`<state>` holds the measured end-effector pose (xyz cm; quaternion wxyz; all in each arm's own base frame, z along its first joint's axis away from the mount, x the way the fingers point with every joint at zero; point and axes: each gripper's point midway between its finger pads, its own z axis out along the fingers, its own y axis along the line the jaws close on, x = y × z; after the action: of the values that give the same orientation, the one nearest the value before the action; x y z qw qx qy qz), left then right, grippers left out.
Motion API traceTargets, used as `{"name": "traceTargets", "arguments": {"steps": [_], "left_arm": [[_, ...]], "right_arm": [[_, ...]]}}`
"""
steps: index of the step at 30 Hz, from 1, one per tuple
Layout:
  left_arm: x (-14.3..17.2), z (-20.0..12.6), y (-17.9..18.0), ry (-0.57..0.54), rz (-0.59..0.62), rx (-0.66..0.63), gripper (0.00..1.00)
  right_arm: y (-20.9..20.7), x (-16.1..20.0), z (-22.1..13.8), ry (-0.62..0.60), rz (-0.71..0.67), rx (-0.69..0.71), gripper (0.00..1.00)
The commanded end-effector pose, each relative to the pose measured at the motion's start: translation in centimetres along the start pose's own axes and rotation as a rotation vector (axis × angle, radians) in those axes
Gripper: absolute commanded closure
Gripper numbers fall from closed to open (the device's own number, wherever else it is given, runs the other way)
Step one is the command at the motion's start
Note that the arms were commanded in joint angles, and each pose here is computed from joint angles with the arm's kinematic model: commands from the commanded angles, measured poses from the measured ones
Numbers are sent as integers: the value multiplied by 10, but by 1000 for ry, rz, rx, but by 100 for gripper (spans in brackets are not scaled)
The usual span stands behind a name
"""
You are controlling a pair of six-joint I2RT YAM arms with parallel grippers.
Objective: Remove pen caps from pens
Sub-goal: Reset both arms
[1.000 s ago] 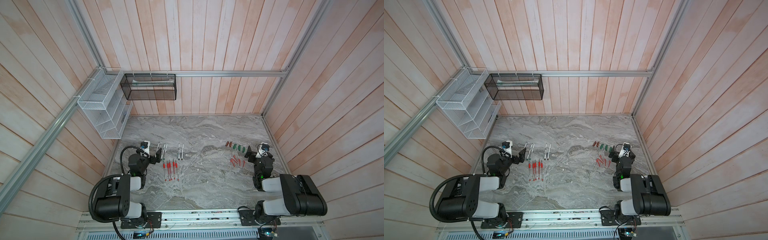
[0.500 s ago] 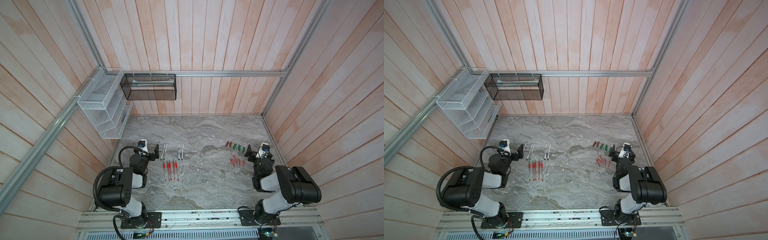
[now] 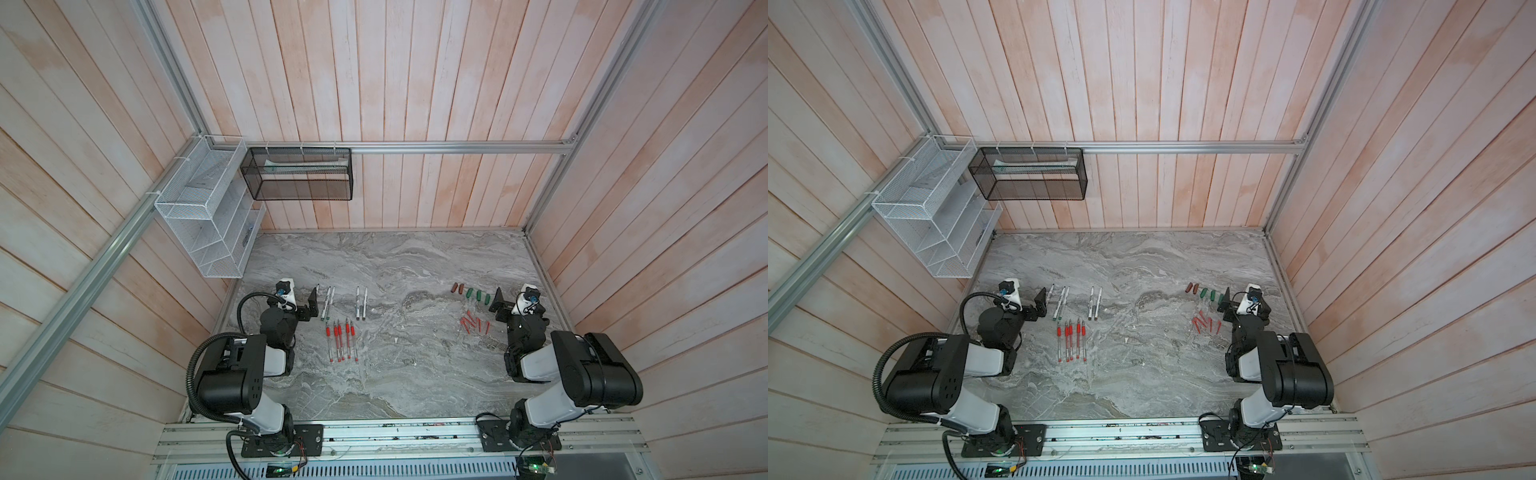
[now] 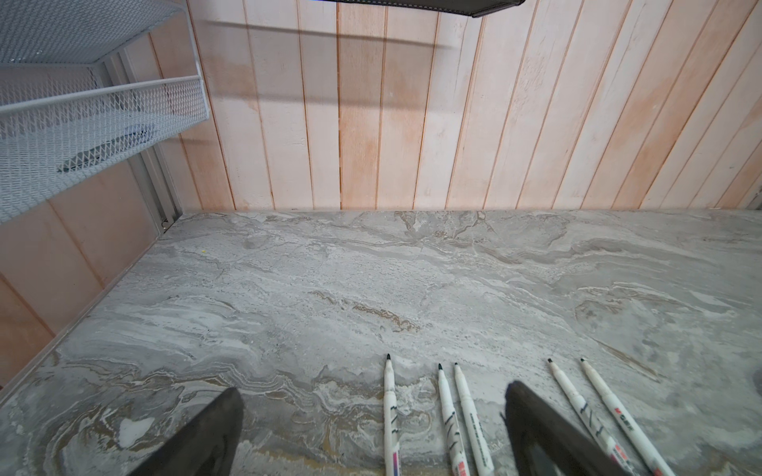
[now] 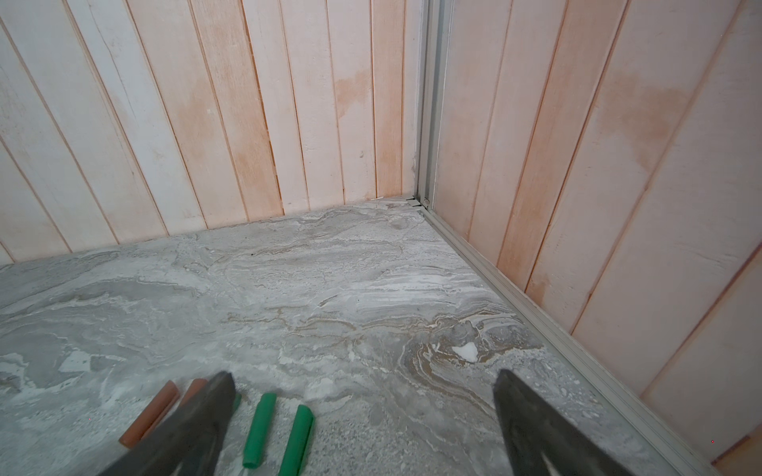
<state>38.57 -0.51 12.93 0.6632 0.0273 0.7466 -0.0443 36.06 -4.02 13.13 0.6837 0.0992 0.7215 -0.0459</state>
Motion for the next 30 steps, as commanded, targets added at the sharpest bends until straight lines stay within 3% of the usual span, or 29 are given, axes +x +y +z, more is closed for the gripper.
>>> {"name": "traceTargets", "arguments": {"steps": [1, 18, 25, 30], "left_arm": [[-2, 1, 3, -16, 2, -20, 0], [-2, 0, 4, -15, 0, -31, 0], [-19, -48, -17, -201, 56, 44, 0], [-15, -31, 3, -145, 11, -54, 0]], "right_arm": [[-1, -3, 3, -7, 8, 9, 2], [-1, -4, 4, -11, 9, 7, 2], [-1, -3, 3, -7, 9, 8, 2], [-1, -4, 3, -9, 9, 8, 2]]}}
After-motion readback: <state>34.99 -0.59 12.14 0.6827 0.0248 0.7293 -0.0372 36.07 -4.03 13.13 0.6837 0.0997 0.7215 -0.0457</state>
